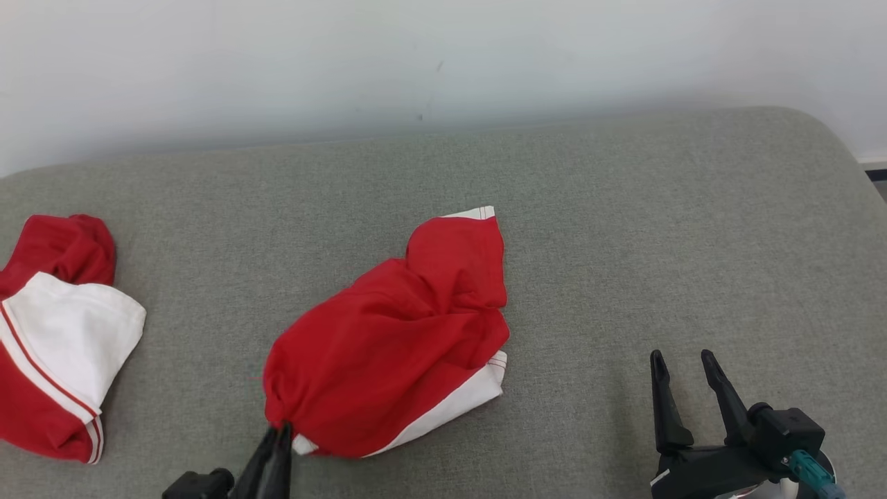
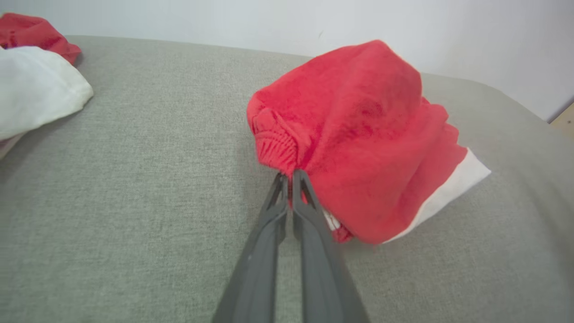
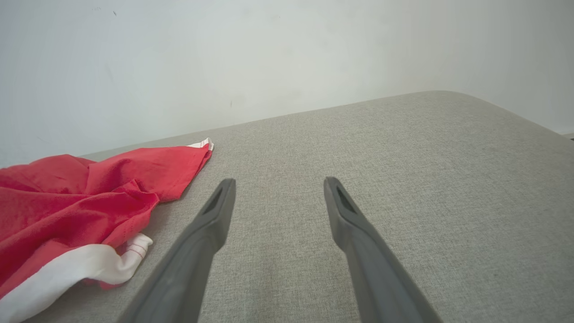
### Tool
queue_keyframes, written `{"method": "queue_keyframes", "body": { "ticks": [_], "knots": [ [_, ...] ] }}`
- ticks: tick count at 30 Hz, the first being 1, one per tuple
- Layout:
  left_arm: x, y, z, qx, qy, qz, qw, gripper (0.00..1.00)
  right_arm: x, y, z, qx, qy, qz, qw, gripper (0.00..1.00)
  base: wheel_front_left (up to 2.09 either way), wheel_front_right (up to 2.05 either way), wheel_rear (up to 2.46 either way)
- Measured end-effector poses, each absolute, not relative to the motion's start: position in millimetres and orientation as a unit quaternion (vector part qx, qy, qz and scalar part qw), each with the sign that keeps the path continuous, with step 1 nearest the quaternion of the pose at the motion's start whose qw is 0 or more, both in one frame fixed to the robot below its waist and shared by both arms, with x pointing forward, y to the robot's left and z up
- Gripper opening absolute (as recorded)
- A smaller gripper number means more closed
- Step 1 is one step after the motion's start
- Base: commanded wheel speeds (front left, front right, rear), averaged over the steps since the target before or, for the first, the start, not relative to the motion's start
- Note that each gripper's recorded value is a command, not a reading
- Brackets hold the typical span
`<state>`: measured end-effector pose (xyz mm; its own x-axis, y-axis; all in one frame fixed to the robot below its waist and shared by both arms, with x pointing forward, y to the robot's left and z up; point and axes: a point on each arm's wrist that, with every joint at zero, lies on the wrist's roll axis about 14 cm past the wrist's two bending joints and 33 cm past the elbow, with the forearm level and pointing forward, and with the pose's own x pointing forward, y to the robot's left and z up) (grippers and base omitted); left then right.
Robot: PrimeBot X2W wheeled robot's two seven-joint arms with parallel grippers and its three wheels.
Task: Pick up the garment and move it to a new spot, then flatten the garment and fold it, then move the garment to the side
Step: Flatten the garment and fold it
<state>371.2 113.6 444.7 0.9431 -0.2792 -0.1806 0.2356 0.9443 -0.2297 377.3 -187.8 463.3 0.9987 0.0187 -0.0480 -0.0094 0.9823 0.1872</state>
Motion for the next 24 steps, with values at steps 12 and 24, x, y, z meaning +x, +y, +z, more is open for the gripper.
{"method": "queue_keyframes", "body": {
  "ticks": [12,24],
  "knots": [
    [368,138,436,-0.107,0.098,-0.085,0.986,1.00,381,-179,463,0.093,0.026,0.021,0.995,1.00,0.00,0.00,0.00],
    [362,115,391,-0.132,0.170,-0.106,0.971,1.00,375,-192,460,0.088,0.031,0.002,0.996,1.00,0.00,0.00,0.00]
  ]
}}
